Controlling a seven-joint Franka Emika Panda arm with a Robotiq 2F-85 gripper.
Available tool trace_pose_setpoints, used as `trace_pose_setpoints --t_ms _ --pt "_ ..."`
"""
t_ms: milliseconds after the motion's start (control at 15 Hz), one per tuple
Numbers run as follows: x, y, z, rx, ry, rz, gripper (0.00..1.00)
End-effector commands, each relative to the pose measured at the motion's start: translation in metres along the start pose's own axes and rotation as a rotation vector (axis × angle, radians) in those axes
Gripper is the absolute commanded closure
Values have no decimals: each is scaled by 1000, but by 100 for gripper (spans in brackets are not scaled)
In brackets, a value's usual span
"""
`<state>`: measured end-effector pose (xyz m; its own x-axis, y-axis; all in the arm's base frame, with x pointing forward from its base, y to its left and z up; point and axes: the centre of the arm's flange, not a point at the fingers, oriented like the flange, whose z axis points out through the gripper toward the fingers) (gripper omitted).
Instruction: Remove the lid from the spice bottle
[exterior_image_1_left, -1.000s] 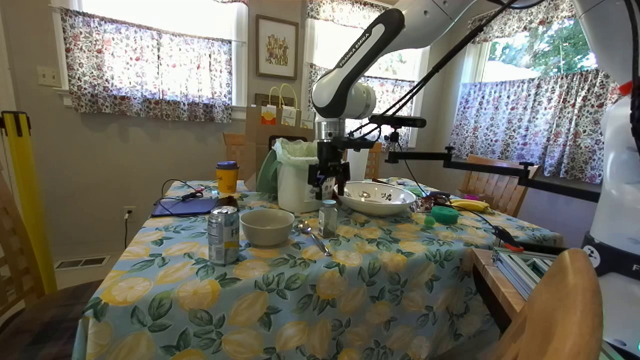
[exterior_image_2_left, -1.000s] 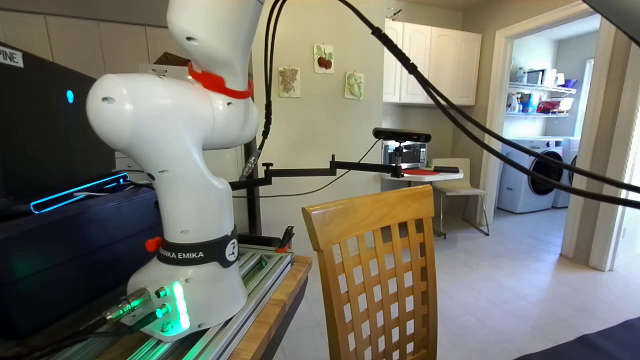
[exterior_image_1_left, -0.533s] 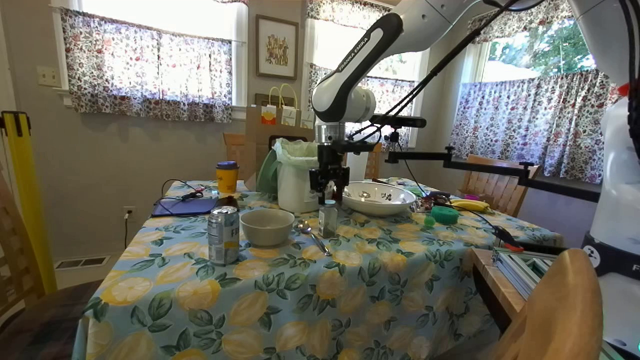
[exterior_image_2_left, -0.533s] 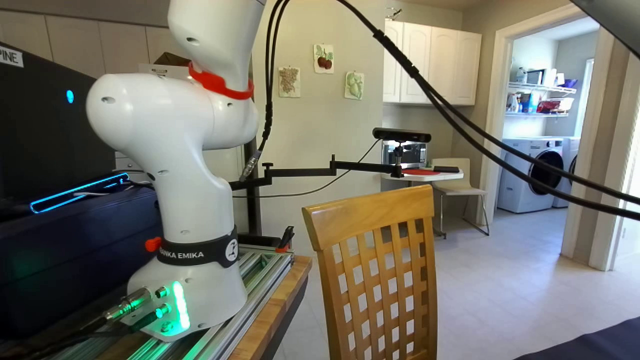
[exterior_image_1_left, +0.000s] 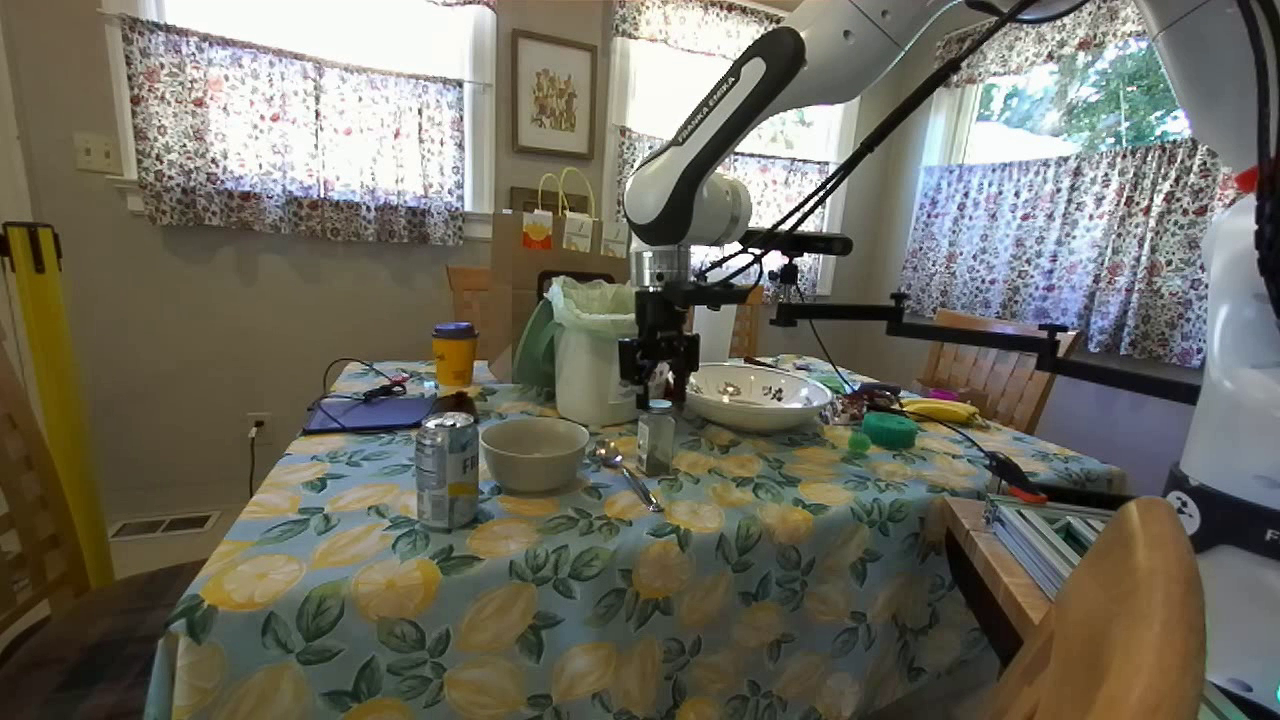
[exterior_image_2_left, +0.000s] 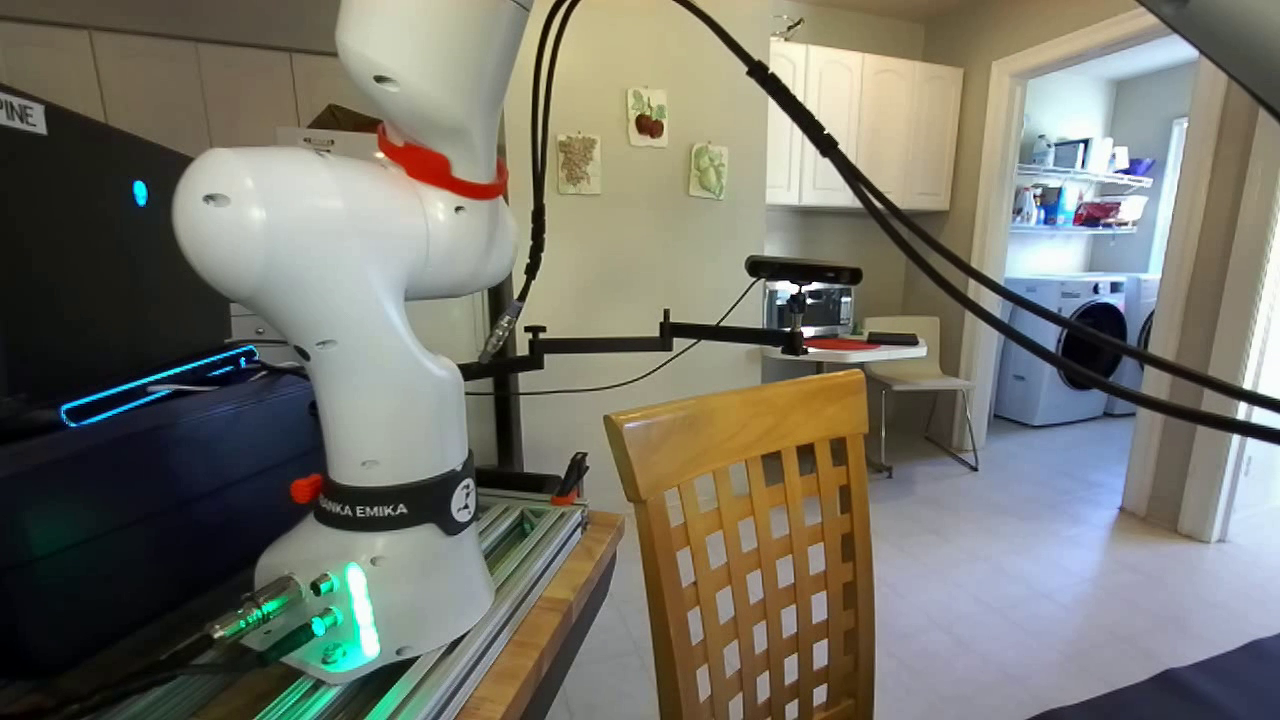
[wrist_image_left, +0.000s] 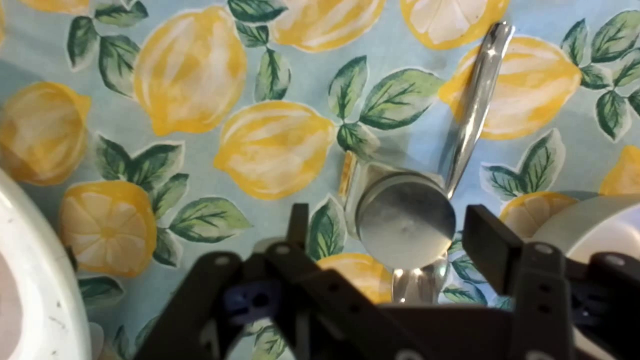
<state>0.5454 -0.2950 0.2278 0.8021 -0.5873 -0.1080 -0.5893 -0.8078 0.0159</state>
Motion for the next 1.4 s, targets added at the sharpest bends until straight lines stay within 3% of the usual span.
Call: trace_pose_setpoints --t_ms 0,200,333,400,533,733,800,867,1333 --pt "7 -1 0 -2 4 2 21" --pt "5 -5 0 3 3 -9 22" --pt "3 -8 0 4 2 -15 26" --pt "3 -9 0 4 3 -16 34" --pt "3 -10 0 4 2 -18 36" --pt "5 -11 0 7 3 -16 58" --pt "6 -11 0 6 6 -14 72" --pt "7 -10 -1 7 8 -13 77" --pt "7 -7 -7 22 9 0 77"
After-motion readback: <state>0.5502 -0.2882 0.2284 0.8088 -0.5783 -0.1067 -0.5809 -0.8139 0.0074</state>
